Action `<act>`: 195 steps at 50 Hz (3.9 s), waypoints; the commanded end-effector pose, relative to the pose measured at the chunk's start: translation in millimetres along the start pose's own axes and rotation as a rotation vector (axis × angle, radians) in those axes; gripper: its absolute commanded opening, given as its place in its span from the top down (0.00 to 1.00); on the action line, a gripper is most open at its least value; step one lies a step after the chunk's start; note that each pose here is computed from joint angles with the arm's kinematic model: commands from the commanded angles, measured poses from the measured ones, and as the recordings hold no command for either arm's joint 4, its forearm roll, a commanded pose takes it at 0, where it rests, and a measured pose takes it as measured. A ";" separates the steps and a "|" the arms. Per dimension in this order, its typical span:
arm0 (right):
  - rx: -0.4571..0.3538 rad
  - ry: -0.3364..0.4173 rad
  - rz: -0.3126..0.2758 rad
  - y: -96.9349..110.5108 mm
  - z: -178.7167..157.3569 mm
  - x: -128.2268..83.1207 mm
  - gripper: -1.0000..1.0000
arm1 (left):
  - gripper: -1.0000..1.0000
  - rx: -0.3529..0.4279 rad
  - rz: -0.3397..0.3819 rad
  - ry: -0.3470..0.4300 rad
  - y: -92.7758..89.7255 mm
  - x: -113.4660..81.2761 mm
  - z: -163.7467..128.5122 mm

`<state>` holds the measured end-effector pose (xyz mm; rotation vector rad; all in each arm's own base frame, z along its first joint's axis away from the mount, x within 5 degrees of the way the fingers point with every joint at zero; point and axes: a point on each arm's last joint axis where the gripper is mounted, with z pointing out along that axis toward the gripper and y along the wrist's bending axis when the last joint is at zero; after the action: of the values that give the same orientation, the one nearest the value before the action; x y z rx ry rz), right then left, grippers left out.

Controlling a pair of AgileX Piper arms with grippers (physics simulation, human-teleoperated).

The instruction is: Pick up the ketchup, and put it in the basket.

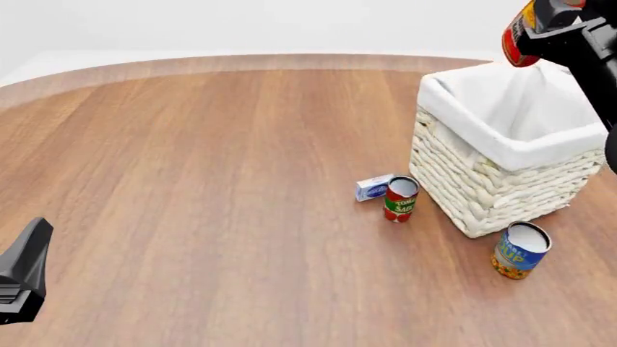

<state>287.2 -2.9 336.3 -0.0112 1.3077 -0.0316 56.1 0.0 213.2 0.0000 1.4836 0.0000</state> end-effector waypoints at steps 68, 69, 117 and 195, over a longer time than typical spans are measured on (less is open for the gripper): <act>0.040 0.198 0.037 -11.9 14.8 47.2 1.00 | 0.00 0.000 0.000 0.000 0.0 0.0 0.0; 0.042 0.199 0.036 -12.4 14.4 47.2 1.00 | 0.00 0.000 0.000 0.000 0.0 0.0 0.0; 0.081 0.295 0.003 -26.6 22.2 69.2 1.00 | 0.00 0.000 0.000 0.000 0.0 0.0 0.0; 0.078 0.385 -0.003 -27.7 34.5 95.6 1.00 | 0.00 0.000 0.000 0.000 0.0 0.0 0.0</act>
<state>344.1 -34.6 252.5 0.0488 1.6973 -0.1067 56.1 0.0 213.2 0.0000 1.4836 0.0000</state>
